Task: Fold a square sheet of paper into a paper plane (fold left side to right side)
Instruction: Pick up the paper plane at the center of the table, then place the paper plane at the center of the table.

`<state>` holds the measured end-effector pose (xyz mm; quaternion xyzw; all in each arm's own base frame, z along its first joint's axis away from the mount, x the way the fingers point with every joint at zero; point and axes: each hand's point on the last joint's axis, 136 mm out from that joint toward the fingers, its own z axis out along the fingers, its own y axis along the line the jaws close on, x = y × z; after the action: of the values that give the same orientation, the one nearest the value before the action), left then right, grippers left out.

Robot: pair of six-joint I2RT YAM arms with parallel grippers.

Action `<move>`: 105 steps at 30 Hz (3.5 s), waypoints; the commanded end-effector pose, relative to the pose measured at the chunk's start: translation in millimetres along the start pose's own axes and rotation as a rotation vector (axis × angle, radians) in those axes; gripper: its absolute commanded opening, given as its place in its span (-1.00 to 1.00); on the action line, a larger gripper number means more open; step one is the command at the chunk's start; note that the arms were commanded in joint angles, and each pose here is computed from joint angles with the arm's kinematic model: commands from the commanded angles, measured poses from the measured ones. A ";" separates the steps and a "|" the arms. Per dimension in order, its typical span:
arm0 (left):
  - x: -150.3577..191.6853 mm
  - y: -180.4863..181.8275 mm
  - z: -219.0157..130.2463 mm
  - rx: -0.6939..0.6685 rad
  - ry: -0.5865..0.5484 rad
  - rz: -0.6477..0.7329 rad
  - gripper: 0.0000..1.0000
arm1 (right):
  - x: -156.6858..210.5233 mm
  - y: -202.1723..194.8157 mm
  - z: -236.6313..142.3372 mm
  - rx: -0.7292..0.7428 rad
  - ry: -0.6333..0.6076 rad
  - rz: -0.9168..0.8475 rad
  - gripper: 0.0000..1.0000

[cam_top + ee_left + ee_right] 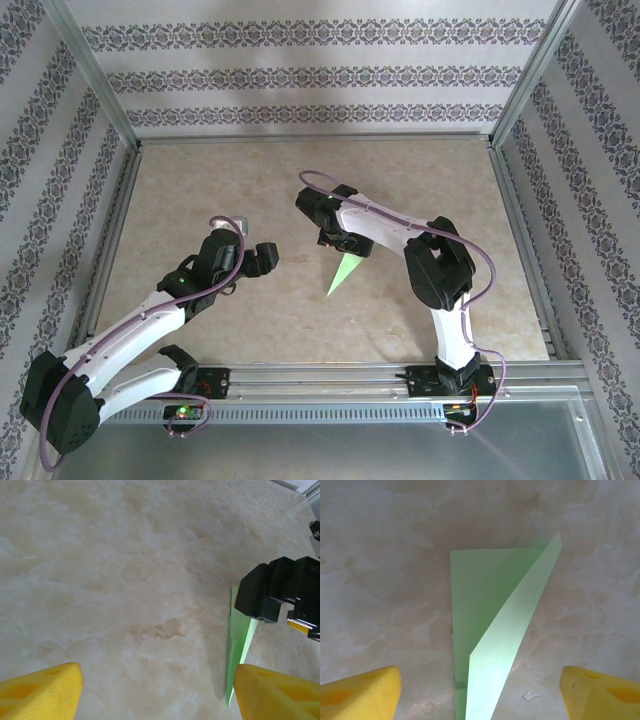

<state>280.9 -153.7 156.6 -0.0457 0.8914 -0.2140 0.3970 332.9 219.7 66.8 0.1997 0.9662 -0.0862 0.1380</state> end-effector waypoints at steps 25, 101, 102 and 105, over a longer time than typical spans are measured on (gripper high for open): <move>-4.0 7.3 -3.2 -0.031 0.011 0.032 0.61 | 19.3 -25.3 35.3 0.120 0.068 0.098 -0.04; -43.1 -142.3 47.5 0.728 0.255 -0.346 -0.01 | -19.1 -21.4 -157.9 -1.510 -0.068 -0.064 -1.00; -42.2 -142.6 48.0 0.729 0.258 -0.346 -0.02 | -17.9 -19.7 -158.7 -1.512 -0.066 -0.070 -1.00; -41.1 -143.9 49.2 0.730 0.262 -0.344 -0.07 | -16.5 -16.4 -159.9 -1.514 -0.061 -0.077 -1.00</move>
<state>329.5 -280.0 192.7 -0.0476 0.7994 -0.5601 0.2122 301.0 226.2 205.1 0.0377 0.7788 0.5760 0.2457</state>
